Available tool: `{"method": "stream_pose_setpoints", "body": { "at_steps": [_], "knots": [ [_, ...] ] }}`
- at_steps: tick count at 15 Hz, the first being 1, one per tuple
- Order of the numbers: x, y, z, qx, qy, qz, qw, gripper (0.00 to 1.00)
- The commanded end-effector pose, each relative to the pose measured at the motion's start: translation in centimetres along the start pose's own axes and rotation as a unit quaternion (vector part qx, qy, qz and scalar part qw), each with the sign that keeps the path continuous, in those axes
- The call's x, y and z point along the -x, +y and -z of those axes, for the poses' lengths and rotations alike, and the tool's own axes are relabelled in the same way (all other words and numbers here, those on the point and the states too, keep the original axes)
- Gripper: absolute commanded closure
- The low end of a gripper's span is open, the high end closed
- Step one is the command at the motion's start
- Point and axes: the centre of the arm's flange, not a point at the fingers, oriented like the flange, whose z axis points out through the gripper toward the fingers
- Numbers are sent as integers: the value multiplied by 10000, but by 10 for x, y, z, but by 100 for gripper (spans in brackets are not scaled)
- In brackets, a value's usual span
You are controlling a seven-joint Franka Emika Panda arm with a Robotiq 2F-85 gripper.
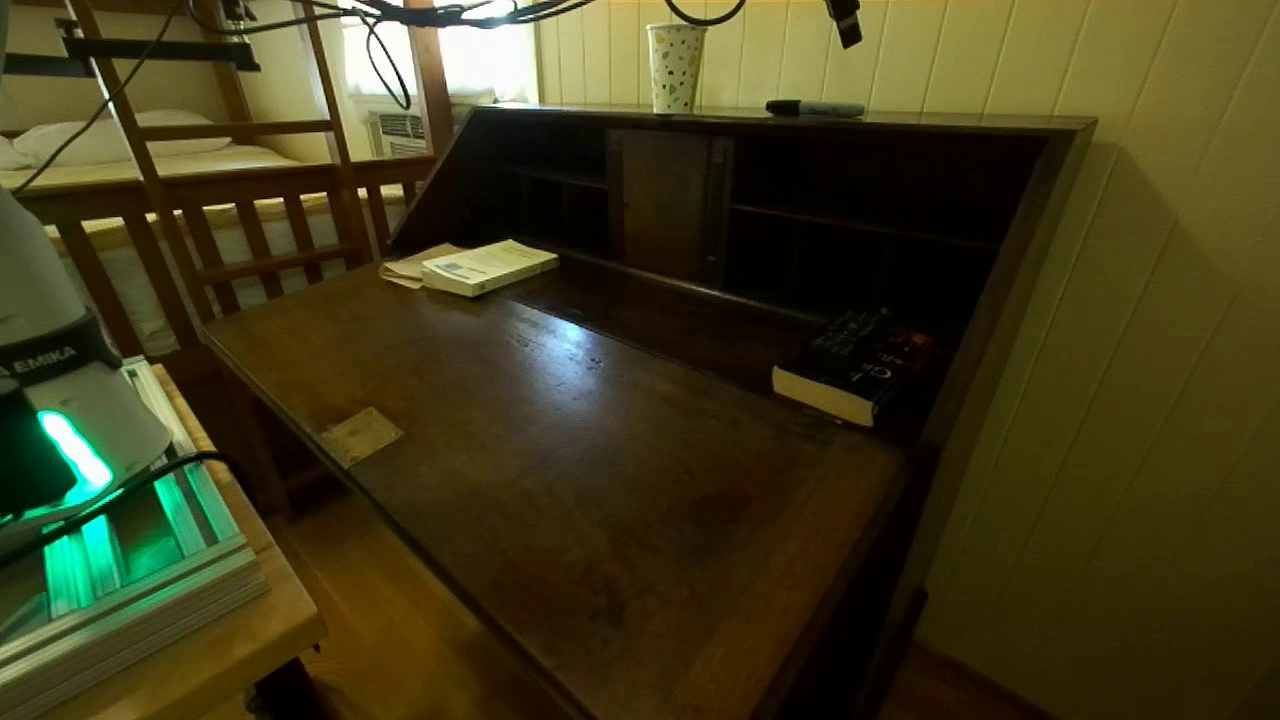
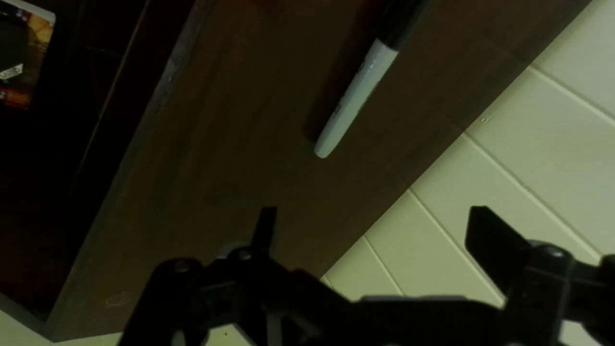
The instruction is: Take the marker out of the coffee cup then place the coffee cup upside down.
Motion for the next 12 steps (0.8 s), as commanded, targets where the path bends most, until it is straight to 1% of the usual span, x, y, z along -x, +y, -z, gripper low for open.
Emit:
{"method": "stream_pose_setpoints", "body": {
  "at_steps": [1,4,7,8,12],
  "knots": [
    [-7,-8,22,-89,-369,-99,9992,0],
    [-1,-15,32,17,-747,3,9972,0],
    [4,-22,36,118,-1214,80,9925,0],
    [7,-24,36,127,-1437,118,9895,0],
    [21,-35,34,81,-2424,157,9700,0]
  ]
}}
